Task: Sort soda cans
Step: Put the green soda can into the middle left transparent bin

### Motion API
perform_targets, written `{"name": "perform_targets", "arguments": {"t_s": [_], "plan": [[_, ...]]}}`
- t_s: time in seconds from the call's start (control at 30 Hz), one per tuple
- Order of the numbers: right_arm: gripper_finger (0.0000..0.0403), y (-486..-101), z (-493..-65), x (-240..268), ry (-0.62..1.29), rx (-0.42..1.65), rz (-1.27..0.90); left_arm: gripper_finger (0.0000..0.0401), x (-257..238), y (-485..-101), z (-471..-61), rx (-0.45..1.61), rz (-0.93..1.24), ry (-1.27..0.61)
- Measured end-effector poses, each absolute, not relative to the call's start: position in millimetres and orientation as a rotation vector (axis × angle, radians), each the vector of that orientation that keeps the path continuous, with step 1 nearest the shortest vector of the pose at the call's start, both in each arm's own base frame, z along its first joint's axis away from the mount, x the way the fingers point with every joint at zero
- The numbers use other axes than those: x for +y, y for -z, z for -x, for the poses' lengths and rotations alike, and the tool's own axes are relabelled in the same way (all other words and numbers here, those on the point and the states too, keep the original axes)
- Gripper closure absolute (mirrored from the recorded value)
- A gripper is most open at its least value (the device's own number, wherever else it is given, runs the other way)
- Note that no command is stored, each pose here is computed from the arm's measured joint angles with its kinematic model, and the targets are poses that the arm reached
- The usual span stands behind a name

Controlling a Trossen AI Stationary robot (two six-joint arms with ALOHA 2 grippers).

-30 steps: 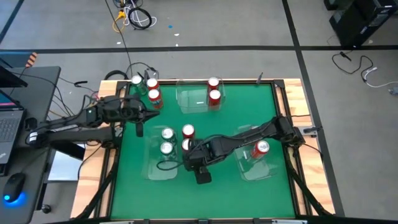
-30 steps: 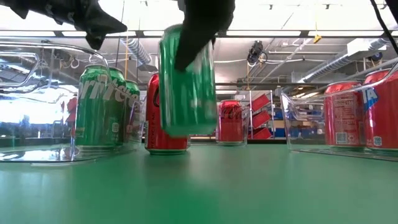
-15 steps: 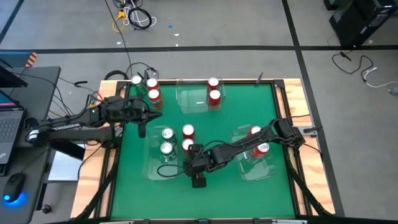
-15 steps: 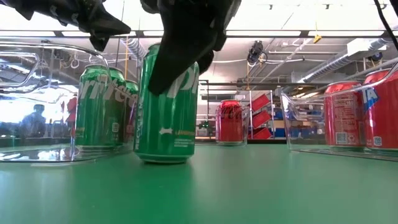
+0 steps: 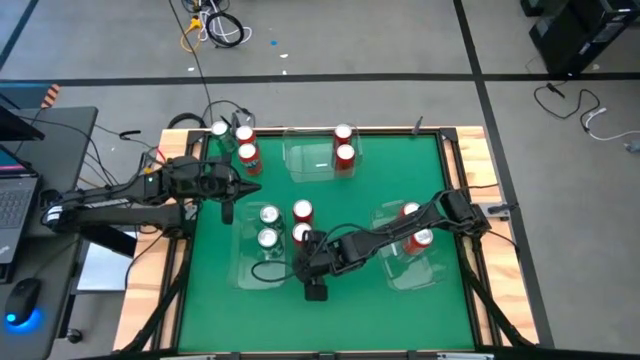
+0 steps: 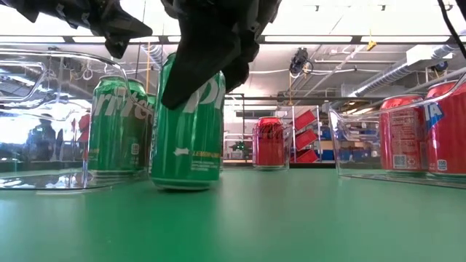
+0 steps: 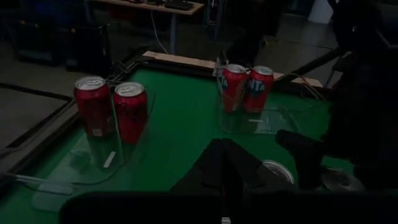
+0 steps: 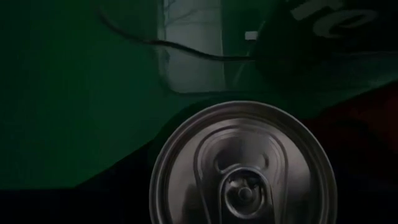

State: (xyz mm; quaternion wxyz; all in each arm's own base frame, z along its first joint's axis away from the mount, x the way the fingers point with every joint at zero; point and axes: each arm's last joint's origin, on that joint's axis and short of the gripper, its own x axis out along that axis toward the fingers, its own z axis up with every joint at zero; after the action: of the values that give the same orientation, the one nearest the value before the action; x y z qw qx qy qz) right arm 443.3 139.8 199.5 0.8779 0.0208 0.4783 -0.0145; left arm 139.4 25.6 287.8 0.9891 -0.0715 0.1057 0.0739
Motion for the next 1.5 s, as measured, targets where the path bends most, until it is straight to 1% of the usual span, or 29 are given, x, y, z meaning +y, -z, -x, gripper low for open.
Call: {"name": "perform_targets", "arguments": {"t_s": [0.1,0.23,0.33,0.63,0.77,0.87,1.1,1.17,1.27,1.37,1.5], "plan": [[0.0106,-199.4,-444.2,136.6,0.063,0.997,-0.094,0.0393,25.8,-287.5,-140.0,0.209,0.207,-0.156],[0.0047,-197.4,-445.2,133.2,0.083,1.008,-0.144,0.0391,25.8,-287.6,-140.4,0.203,0.266,-0.162],[0.0025,-196.8,-445.2,133.1,0.085,1.009,-0.147,0.0390,25.9,-287.7,-140.4,0.203,0.265,-0.162],[0.0024,-198.3,-445.6,134.8,0.028,1.021,-0.154,0.0390,25.9,-288.2,-140.5,0.197,0.276,-0.162],[0.0020,-210.8,-447.8,135.6,0.014,1.012,-0.147,0.0390,25.6,-288.5,-140.6,0.192,0.308,-0.157],[0.0015,-223.6,-448.6,136.0,-0.003,1.018,-0.122,0.0390,23.6,-292.3,-141.6,0.164,0.245,-0.073],[0.0015,-262.7,-447.9,138.8,-0.038,1.008,-0.076,0.0390,14.9,-308.2,-143.8,0.015,0.212,0.080],[0.0028,-270.7,-445.2,139.7,-0.038,1.017,-0.054,0.0390,12.4,-311.7,-144.0,-0.019,0.193,0.101],[0.0073,-273.0,-438.4,142.2,0.001,1.055,0.034,0.0393,9.0,-313.3,-146.4,-0.038,0.174,0.128],[0.0145,-265.6,-430.1,146.2,0.028,1.118,0.109,0.0397,5.0,-309.8,-153.5,-0.013,0.143,0.159],[0.0260,-255.1,-424.5,152.3,0.017,1.160,0.143,0.0395,-4.6,-298.4,-171.8,0.057,0.079,0.228]]}}
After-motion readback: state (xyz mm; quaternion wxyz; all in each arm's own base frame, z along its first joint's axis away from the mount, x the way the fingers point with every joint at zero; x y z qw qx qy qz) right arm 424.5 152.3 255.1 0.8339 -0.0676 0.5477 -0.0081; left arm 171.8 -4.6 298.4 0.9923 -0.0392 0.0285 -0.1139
